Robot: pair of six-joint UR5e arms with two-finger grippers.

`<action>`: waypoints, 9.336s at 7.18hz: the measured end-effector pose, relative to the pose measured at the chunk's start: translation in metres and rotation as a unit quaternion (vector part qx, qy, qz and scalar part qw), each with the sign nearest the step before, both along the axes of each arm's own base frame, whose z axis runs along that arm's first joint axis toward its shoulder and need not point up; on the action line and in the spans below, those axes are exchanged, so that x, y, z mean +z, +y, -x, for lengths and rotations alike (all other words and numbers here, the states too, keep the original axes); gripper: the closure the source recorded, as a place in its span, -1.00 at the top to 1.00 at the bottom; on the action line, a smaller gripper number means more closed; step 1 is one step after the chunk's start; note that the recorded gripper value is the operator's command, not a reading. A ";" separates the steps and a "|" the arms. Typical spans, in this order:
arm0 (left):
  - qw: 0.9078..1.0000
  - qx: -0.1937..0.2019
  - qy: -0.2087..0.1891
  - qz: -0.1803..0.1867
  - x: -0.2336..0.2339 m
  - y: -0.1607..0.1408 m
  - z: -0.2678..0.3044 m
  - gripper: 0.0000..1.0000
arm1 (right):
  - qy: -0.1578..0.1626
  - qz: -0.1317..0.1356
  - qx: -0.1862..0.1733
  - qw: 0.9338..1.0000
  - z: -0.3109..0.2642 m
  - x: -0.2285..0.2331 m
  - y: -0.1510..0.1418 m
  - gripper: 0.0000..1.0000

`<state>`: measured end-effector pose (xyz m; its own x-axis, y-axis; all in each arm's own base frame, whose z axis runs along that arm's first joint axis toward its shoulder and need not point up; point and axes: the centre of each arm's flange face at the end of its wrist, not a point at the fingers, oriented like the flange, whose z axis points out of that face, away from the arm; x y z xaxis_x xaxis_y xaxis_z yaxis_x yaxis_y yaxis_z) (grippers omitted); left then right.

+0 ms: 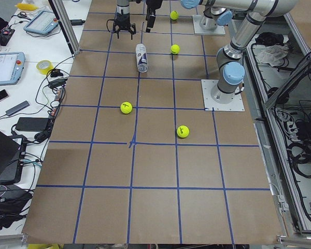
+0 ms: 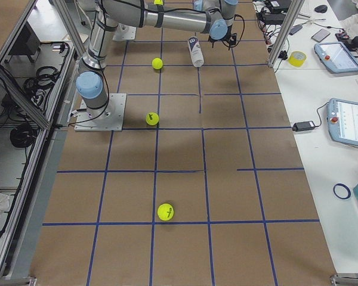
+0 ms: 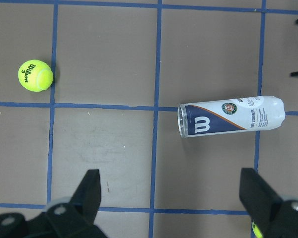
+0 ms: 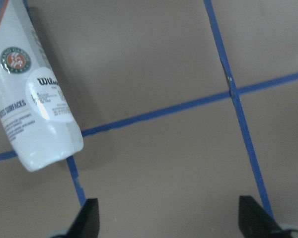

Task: Lift up tennis ball bucket
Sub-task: 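Withdraw the right gripper while the left gripper moves toward the lying can, then grasp the can's open end with the left gripper and lift it, then swing the can upright with the left gripper and lower it onto the table, then open the left gripper and raise it away from the standing can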

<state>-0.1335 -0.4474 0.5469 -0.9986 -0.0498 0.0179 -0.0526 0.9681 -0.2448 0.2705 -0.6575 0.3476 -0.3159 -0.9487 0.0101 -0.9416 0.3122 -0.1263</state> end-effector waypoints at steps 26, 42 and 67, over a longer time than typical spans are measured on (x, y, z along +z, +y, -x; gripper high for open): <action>0.939 -0.030 0.280 -0.198 -0.324 -0.140 0.001 -1.00 | 0.011 0.006 -0.544 0.839 0.125 0.164 0.154 1.00; 0.997 -0.068 -0.018 -0.012 -0.154 -0.157 0.135 -1.00 | 0.018 0.041 -0.511 0.858 0.134 0.171 0.147 1.00; 0.998 -0.018 -0.009 -0.058 -0.016 -0.041 0.043 1.00 | 0.020 0.043 -0.500 0.865 0.133 0.171 0.148 1.00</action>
